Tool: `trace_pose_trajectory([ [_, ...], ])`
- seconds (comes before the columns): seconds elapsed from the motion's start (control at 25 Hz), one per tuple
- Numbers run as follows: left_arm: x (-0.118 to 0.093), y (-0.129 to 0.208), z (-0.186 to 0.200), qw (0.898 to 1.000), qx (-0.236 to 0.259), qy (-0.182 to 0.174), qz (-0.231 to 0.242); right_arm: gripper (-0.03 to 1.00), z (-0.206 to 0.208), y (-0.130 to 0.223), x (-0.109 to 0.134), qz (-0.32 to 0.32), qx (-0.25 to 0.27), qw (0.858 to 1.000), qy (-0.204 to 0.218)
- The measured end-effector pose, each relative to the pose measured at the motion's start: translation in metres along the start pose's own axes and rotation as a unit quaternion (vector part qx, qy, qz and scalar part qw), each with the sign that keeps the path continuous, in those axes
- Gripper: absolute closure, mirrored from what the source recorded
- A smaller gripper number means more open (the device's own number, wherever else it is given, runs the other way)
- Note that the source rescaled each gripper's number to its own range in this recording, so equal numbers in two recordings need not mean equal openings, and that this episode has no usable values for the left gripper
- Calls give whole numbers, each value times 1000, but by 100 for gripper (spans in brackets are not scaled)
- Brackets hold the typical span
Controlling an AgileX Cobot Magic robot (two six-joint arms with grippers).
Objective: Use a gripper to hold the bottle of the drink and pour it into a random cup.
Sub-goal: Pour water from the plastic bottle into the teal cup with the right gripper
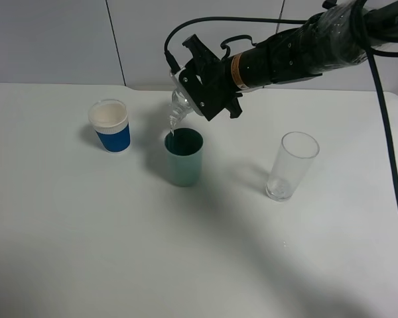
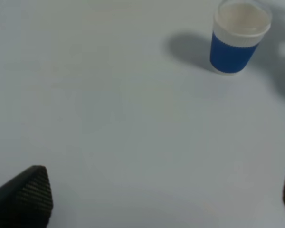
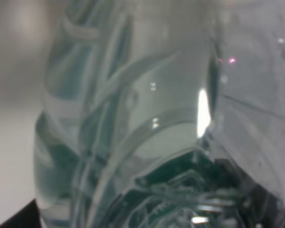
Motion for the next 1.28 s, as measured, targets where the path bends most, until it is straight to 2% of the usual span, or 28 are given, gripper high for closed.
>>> trace_pose_trajectory([
  [0.88, 0, 0, 0, 1000, 0, 0, 0, 97, 3, 9, 0, 3, 3, 1000, 3],
  [1.28, 0, 0, 0, 1000, 0, 0, 0, 97, 1, 5, 0, -2, -18, 1000, 11],
])
Point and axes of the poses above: a point on each arm's last joint axis where the gripper is mounted, z pointing back along that axis away from the gripper, x along the wrist's bending axis when the last joint is at zero, y = z × x, the point moved 6 cm from there along -z, pointing out along that axis toward the gripper, and after that the axes turned 10 degrees about -z, right-handed, at the moved point
